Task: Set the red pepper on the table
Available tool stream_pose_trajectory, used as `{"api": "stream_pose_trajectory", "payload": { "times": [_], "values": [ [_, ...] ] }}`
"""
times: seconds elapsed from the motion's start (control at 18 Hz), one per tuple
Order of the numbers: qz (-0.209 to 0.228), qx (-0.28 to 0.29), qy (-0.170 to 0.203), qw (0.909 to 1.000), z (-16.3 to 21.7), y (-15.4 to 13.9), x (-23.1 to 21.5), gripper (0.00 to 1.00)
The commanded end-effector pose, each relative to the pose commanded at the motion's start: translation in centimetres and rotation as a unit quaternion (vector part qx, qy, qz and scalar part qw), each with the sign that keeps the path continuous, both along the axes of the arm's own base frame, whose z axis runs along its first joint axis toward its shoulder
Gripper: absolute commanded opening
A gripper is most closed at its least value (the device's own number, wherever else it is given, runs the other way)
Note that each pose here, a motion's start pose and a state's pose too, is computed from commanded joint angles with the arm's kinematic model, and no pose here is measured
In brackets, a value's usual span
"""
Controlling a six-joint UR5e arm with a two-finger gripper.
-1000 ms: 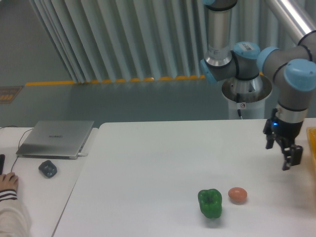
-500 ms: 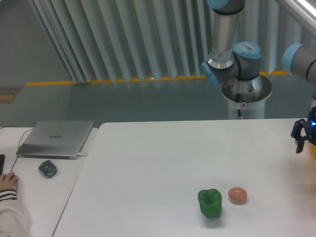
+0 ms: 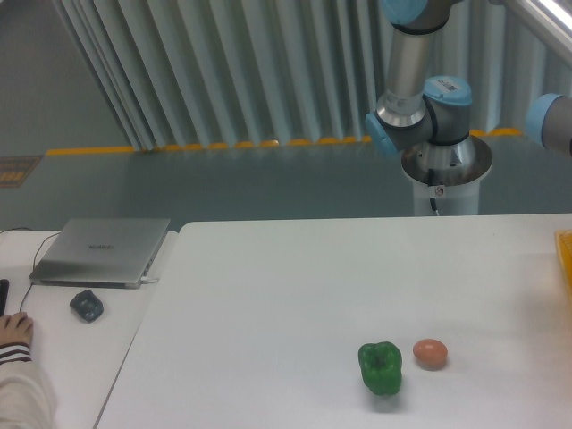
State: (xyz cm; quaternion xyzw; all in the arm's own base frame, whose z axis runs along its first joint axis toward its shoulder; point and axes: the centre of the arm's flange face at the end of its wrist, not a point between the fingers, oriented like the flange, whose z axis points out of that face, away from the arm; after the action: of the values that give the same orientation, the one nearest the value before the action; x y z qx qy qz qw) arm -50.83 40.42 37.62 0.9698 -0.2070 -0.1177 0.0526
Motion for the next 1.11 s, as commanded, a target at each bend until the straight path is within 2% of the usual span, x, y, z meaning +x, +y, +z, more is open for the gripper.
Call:
{"api": "stream_pose_trajectory", "payload": {
  "times": [0.39, 0.72, 1.11],
  "values": [
    [0.004, -0.018, -0.020, 0.9996, -2.9, -0.3, -0.6, 1.00],
    [0.022, -0.013, -0.040, 0.9989, -4.8, -2.3, -2.3, 1.00],
    [0.010, -0.024, -0.049, 0.9985, -6.4, -3.3, -4.0, 1.00]
  ]
}}
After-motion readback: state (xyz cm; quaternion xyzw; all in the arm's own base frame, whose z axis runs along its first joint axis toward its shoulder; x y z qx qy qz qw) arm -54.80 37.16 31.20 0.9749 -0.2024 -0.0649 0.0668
